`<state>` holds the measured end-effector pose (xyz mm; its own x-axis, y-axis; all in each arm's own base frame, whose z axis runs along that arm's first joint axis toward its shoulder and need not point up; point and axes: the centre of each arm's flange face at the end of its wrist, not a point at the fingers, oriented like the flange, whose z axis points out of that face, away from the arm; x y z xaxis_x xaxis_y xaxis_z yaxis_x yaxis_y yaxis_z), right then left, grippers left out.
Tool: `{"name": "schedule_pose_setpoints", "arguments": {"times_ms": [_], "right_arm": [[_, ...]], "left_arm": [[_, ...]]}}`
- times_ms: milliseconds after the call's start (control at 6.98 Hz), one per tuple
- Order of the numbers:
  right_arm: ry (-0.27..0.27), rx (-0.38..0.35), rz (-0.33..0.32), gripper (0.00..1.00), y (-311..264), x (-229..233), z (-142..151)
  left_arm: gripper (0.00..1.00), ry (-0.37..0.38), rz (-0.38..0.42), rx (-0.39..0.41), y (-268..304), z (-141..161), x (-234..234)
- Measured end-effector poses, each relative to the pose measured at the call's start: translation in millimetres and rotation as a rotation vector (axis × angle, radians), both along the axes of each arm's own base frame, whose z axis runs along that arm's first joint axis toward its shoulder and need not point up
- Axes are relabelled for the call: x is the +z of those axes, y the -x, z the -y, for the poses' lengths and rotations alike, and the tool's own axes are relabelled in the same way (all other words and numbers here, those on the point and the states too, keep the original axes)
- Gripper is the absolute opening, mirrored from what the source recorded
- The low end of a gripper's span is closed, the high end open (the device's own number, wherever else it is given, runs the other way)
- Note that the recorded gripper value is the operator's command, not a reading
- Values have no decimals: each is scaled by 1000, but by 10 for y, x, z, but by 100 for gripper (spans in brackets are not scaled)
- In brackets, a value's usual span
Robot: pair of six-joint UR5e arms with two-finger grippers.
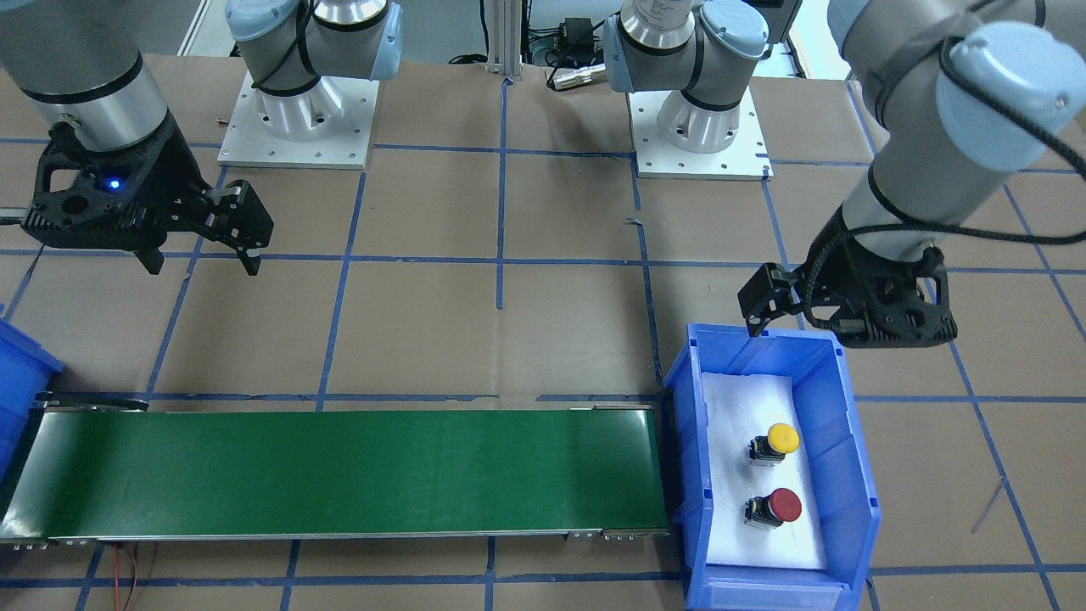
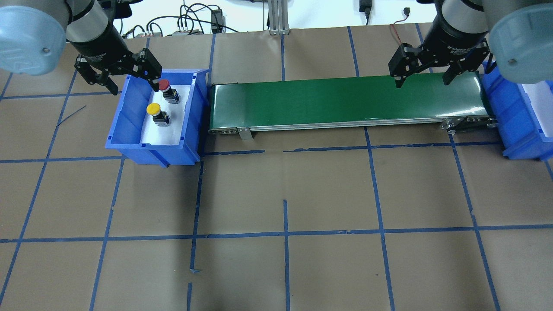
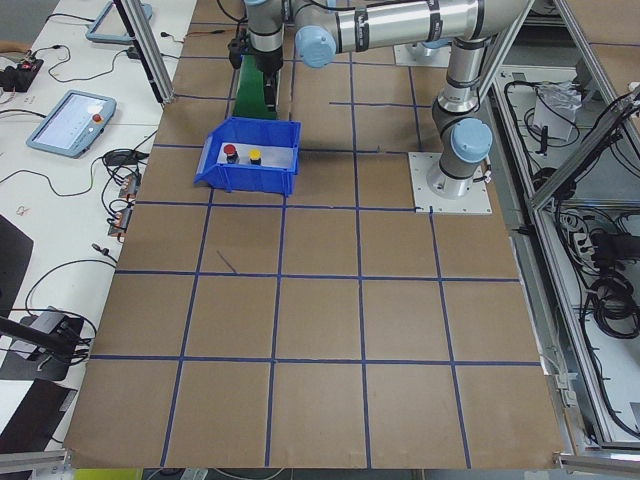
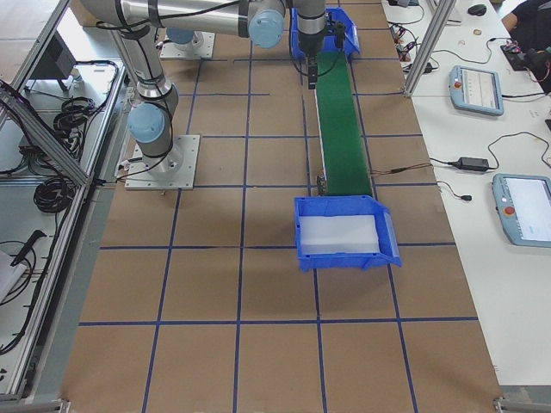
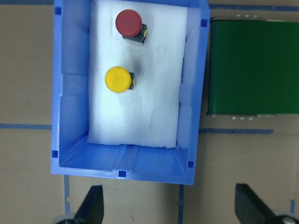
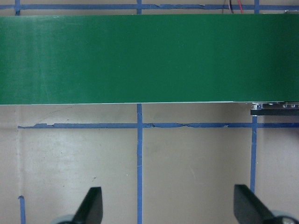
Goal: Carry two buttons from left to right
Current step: 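Lower the left gripper into the blue bin and grasp the yellow button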
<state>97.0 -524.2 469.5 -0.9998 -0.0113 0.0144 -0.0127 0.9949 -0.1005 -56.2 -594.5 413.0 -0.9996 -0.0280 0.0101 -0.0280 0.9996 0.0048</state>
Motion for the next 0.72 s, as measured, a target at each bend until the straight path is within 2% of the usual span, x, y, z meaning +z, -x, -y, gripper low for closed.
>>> {"name": "schedule_pose_setpoints", "arguments": {"times_ms": [430, 717], "right_arm": [[0, 0, 0, 100, 0, 0, 0], [-1, 0, 0, 100, 0, -2, -1]], "left_arm": [[100, -8, -2, -13, -168, 491, -820], [99, -21, -3, -12, -191, 607, -1200]]}}
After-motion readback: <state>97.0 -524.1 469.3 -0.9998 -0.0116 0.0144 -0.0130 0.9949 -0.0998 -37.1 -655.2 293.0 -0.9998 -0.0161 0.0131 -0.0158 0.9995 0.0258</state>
